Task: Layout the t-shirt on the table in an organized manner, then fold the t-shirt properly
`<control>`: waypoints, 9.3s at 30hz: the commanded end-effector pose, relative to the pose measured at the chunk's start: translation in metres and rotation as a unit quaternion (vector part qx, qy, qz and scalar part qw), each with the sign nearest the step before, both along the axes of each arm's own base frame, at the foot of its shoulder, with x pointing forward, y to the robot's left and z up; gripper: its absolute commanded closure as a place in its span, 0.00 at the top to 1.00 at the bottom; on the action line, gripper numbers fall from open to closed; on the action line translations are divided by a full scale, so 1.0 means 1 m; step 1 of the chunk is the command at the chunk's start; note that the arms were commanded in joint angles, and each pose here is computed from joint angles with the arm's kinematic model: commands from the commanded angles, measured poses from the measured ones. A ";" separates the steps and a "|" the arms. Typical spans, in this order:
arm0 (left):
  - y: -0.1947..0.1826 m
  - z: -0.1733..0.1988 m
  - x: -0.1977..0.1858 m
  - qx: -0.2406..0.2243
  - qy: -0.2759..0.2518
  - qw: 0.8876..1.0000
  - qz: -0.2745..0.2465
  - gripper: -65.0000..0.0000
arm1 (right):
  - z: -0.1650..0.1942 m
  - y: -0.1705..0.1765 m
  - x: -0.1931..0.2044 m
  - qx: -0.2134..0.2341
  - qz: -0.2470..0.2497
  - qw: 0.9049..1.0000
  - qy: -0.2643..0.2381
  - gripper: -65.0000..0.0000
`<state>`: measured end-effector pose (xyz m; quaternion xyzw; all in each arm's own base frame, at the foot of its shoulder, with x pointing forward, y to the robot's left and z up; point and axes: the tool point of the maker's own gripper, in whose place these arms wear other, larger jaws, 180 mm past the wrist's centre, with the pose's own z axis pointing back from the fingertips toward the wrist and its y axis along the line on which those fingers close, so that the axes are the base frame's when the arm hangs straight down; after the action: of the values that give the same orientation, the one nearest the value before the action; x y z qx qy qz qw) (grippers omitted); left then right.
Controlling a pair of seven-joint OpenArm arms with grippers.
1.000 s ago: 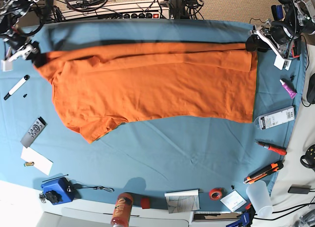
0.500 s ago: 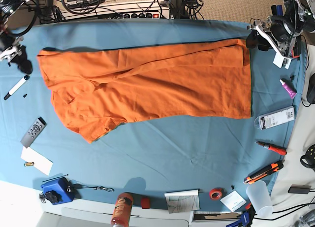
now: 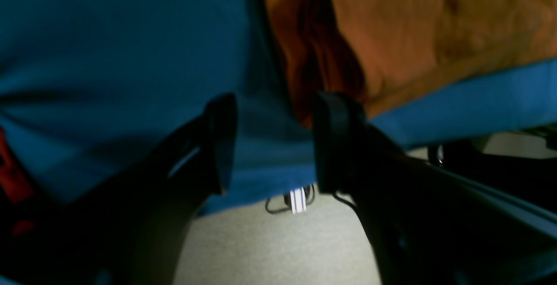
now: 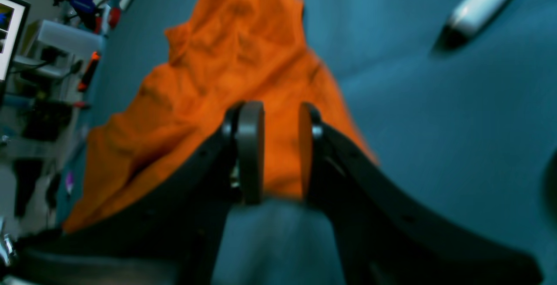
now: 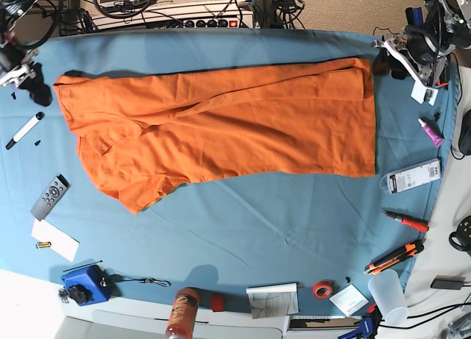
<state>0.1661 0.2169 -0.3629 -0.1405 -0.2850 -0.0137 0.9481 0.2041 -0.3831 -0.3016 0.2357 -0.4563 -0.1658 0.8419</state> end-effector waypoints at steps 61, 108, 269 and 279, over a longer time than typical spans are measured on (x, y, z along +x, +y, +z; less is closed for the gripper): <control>-0.020 0.036 0.167 0.075 -0.158 0.984 -0.016 0.44 | -0.030 0.118 0.252 -0.367 0.192 0.906 0.093 0.00; -0.032 0.022 0.170 0.003 -0.054 0.997 -0.047 0.00 | 0.015 0.101 0.200 -0.243 0.162 0.956 -0.009 0.00; -0.022 0.015 0.078 -0.024 -0.055 0.998 -0.028 0.00 | -0.050 0.130 0.155 -0.330 0.250 0.899 0.141 0.00; -0.022 0.015 0.077 -0.024 -0.054 0.998 -0.028 0.00 | -0.002 0.145 0.164 -0.378 0.251 0.888 0.074 0.00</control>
<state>0.2376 0.1936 -0.3583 -0.1720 -0.3134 -0.0337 0.9333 0.3592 -0.2348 -0.3185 -0.0002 -0.3255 0.2165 0.9204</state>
